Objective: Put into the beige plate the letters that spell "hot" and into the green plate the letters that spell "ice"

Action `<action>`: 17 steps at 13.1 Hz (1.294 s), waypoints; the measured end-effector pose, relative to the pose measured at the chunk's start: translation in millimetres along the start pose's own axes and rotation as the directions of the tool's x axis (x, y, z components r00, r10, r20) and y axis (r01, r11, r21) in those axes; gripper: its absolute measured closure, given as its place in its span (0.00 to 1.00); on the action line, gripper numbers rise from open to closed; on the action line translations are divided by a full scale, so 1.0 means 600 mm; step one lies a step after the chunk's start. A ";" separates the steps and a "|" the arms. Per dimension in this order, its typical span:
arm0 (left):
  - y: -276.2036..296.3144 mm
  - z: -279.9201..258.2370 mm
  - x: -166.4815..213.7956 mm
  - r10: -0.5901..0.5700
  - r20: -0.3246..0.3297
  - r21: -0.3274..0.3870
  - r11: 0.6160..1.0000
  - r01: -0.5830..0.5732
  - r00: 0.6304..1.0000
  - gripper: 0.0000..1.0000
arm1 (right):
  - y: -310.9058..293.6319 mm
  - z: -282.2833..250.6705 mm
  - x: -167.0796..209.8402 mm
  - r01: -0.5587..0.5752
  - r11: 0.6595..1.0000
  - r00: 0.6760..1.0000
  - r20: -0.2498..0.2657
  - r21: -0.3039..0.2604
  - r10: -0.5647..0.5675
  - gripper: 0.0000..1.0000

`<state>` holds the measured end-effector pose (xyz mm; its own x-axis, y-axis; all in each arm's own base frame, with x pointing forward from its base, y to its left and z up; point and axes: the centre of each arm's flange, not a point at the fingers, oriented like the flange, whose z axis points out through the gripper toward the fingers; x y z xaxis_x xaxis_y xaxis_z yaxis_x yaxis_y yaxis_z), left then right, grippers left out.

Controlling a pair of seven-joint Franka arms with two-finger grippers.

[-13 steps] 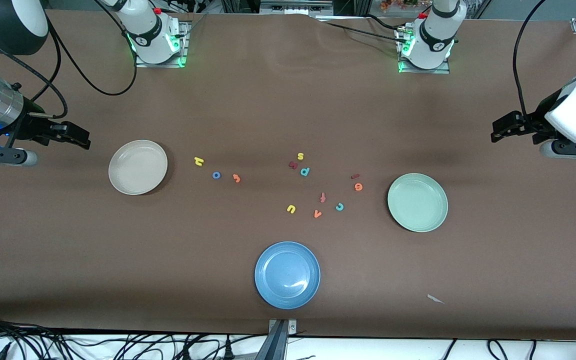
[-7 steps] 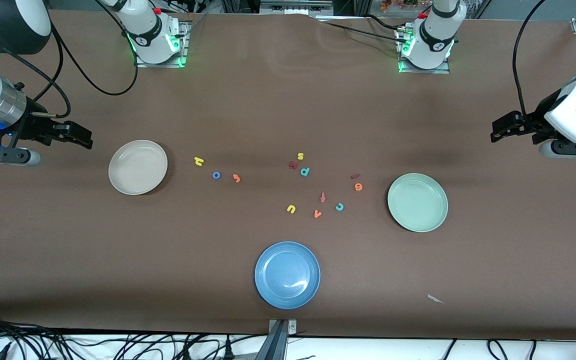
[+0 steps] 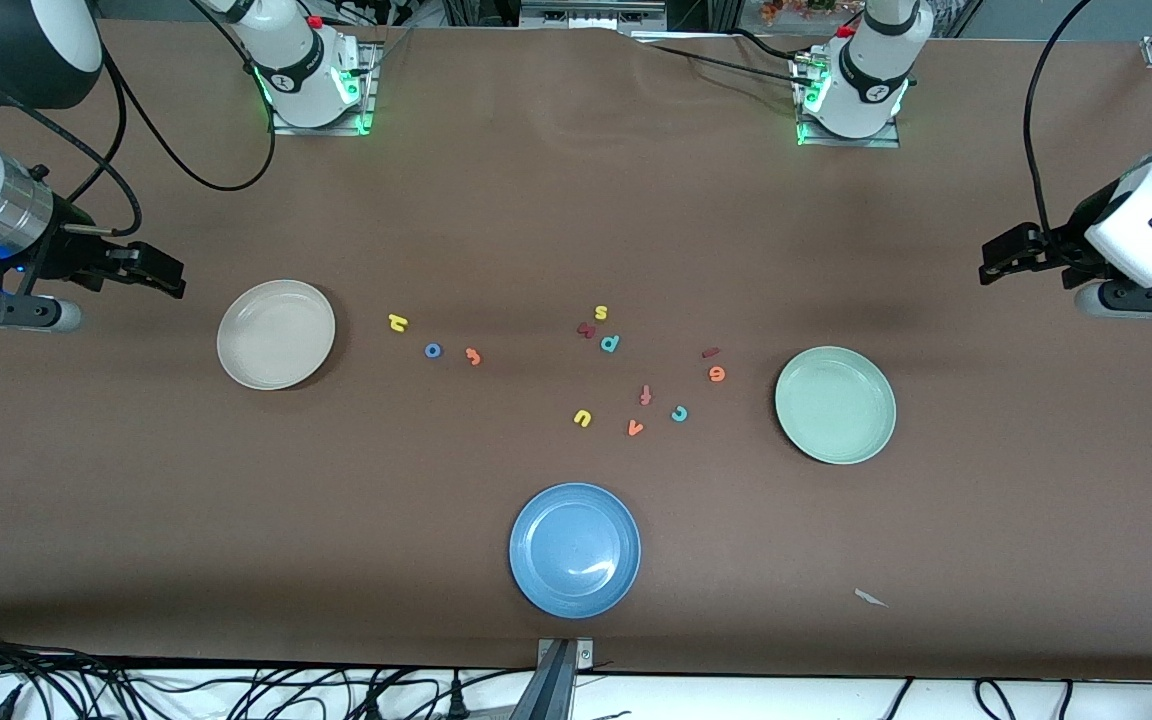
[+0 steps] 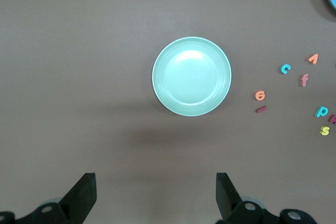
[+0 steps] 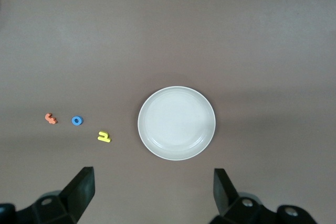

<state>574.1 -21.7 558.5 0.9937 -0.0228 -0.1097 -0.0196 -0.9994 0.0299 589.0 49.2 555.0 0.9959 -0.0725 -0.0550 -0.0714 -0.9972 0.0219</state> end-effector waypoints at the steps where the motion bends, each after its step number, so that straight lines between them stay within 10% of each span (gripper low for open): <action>1: 0.005 0.015 0.006 0.006 0.021 -0.001 1.000 -0.006 1.000 0.00 | 0.000 0.000 0.000 0.000 1.000 1.000 0.000 0.000 0.000 0.00; 7: 0.075 0.143 0.059 0.078 0.141 -0.009 0.997 -0.077 0.987 0.00 | -0.064 0.030 -0.017 0.069 0.998 0.996 0.052 -0.005 -0.068 0.00; 17: 0.334 0.401 0.150 0.249 0.002 -0.011 0.968 -0.249 0.968 0.02 | -0.239 0.364 -0.042 0.053 0.999 0.997 0.055 -0.005 -0.053 0.00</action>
<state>633.0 -230.5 315.7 0.9572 -0.2713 -0.1008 -0.2656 -0.9618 0.0668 561.7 190.4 335.2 0.9936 -0.0203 -0.1107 -0.0178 -0.9996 0.0234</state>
